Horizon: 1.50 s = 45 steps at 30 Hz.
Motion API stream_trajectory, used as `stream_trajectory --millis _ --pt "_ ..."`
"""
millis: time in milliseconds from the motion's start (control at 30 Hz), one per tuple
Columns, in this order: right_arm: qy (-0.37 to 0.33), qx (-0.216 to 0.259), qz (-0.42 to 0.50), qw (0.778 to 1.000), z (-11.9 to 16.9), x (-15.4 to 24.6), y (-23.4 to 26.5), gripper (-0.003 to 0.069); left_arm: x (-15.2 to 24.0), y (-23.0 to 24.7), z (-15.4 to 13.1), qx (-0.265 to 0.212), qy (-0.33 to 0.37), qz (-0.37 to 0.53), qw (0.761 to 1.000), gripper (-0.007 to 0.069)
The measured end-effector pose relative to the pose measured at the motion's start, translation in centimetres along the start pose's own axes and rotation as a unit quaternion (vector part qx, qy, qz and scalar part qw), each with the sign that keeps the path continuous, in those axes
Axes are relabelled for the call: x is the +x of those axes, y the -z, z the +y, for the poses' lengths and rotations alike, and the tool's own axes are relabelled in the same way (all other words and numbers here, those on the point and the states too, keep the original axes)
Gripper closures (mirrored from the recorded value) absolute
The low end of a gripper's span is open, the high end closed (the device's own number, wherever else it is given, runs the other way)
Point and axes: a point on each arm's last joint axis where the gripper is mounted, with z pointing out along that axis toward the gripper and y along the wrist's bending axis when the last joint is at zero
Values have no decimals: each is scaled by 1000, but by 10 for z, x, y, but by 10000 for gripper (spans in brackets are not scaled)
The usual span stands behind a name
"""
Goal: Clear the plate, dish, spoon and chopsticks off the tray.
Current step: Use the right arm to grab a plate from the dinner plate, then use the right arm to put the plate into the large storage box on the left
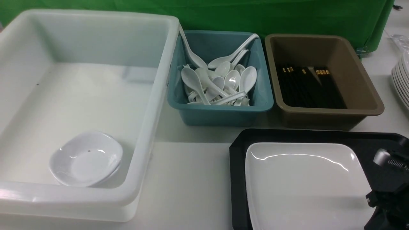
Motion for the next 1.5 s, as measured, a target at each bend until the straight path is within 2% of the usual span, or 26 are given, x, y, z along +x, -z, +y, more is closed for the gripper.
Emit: stream_trajectory --millis 67,200,400,567,833,1067,1267,1500 --pt "6 0 -8 1000 2 3 6 433 0 0 0 0 0 0 1000 615" --pt "45 0 -59 997 17 21 41 519 0 0 0 0 -2 0 1000 615" --pt "82 -9 -133 988 36 49 77 590 -2 0 0 1 -2 -12 1000 615" --pt "103 -7 -172 980 45 61 95 608 -3 0 0 2 -2 -14 1000 615" --pt "137 12 -211 968 55 53 132 609 -3 0 0 2 -2 -14 1000 615" --pt "143 9 -249 958 65 49 158 609 -3 0 0 2 -2 -14 1000 615" --pt "145 -30 -281 948 77 43 176 609 -3 0 0 2 -1 -14 1000 615" --pt "154 -137 -320 925 102 10 205 609 -3 0 0 2 5 -14 1000 615"
